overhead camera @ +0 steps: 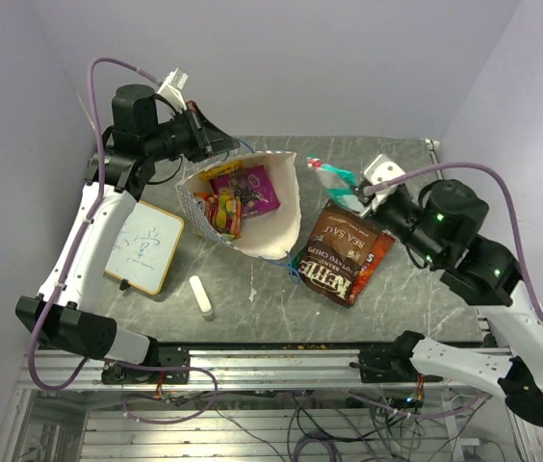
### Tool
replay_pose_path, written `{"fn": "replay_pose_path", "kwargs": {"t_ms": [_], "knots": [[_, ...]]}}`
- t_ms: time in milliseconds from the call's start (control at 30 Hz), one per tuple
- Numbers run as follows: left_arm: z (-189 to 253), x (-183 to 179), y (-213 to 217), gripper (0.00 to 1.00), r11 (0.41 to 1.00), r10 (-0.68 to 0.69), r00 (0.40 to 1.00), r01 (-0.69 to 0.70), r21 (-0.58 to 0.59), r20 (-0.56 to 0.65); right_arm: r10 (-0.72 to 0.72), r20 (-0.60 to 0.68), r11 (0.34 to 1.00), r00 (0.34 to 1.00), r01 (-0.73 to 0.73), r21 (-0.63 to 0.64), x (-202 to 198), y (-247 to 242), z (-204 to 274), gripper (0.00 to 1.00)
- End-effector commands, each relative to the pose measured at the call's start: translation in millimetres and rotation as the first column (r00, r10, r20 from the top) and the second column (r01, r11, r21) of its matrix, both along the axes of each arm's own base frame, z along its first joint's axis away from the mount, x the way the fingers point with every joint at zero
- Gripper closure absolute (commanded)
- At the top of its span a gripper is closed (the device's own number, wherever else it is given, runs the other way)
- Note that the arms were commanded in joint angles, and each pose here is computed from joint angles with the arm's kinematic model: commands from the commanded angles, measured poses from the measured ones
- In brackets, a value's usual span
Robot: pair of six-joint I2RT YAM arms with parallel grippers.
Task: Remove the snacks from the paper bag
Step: Place the snack at the center of the board.
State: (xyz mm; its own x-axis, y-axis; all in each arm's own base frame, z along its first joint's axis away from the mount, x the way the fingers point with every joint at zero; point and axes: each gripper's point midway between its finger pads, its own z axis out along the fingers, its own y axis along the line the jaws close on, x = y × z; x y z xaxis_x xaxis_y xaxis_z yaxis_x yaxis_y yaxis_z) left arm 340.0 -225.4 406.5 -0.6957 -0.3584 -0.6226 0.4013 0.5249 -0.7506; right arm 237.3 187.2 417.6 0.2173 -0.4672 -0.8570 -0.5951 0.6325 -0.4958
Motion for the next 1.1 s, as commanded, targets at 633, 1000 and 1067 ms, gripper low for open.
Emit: {"fn": "replay_pose_path", "kwargs": {"t_ms": [633, 1000, 1067], "knots": [[27, -15, 10, 0.93, 0.998, 0.056, 0.994, -0.054, -0.018, 0.097, -0.454, -0.027, 0.813, 0.891, 0.402, -0.421, 109, -81, -168, 1.00], [24, -8, 1, 0.93, 1.000, -0.007, 0.994, 0.008, -0.005, 0.106, -0.485, -0.078, 0.738, 0.871, 0.359, -0.571, 118, -84, -229, 1.00], [24, -9, 1, 0.93, 1.000, -0.016, 0.994, 0.016, 0.008, 0.107, -0.482, -0.107, 0.745, 0.870, 0.342, -0.573, 116, -81, -237, 1.00]]}}
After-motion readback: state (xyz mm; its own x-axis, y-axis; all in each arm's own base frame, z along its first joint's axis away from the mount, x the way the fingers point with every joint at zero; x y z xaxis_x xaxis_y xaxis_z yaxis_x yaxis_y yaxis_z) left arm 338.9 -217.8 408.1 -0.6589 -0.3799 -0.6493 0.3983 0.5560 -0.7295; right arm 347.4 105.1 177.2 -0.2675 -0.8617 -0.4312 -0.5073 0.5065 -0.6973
